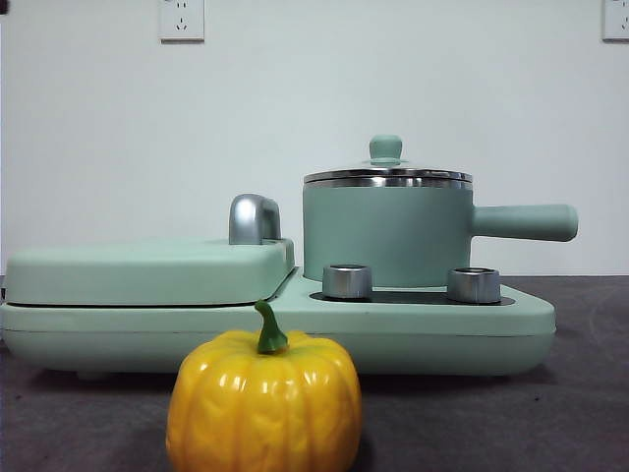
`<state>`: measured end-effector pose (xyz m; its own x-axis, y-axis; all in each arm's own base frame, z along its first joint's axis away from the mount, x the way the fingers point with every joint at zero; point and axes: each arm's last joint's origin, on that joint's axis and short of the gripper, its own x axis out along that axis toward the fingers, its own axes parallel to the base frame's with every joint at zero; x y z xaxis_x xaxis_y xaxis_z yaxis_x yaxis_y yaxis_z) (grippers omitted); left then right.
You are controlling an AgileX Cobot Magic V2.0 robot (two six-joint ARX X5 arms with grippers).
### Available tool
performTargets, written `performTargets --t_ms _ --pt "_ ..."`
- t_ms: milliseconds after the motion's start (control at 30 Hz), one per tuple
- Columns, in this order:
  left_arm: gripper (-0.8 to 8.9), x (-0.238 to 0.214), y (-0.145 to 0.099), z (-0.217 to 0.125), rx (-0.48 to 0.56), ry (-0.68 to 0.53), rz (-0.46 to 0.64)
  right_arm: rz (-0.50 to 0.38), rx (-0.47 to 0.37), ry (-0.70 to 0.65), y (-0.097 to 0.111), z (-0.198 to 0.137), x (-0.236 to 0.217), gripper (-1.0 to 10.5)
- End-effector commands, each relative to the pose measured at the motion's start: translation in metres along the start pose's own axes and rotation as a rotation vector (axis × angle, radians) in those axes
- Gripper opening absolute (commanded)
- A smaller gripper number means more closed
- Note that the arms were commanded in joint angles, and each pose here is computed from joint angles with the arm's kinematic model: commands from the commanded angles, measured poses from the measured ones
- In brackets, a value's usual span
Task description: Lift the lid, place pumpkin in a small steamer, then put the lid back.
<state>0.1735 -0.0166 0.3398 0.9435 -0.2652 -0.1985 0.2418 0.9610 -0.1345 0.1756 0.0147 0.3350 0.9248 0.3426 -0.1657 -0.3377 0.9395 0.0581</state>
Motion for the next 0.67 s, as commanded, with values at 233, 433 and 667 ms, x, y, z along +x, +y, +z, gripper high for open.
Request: performTargets --t_ms 233,433,667 --pt "0.09 0.029 -0.016 0.024 0.163 0.032 -0.096 0.092 -0.068 0.052 0.001 0.006 0.027 0.1" --pt "0.08 0.047 -0.031 0.027 0.245 0.102 -0.199 0.145 -0.154 0.089 0.009 0.002 0.035 0.1" --pt "0.07 0.055 -0.042 0.023 0.315 0.146 -0.278 0.232 -0.298 0.168 0.023 -0.007 0.036 0.1"
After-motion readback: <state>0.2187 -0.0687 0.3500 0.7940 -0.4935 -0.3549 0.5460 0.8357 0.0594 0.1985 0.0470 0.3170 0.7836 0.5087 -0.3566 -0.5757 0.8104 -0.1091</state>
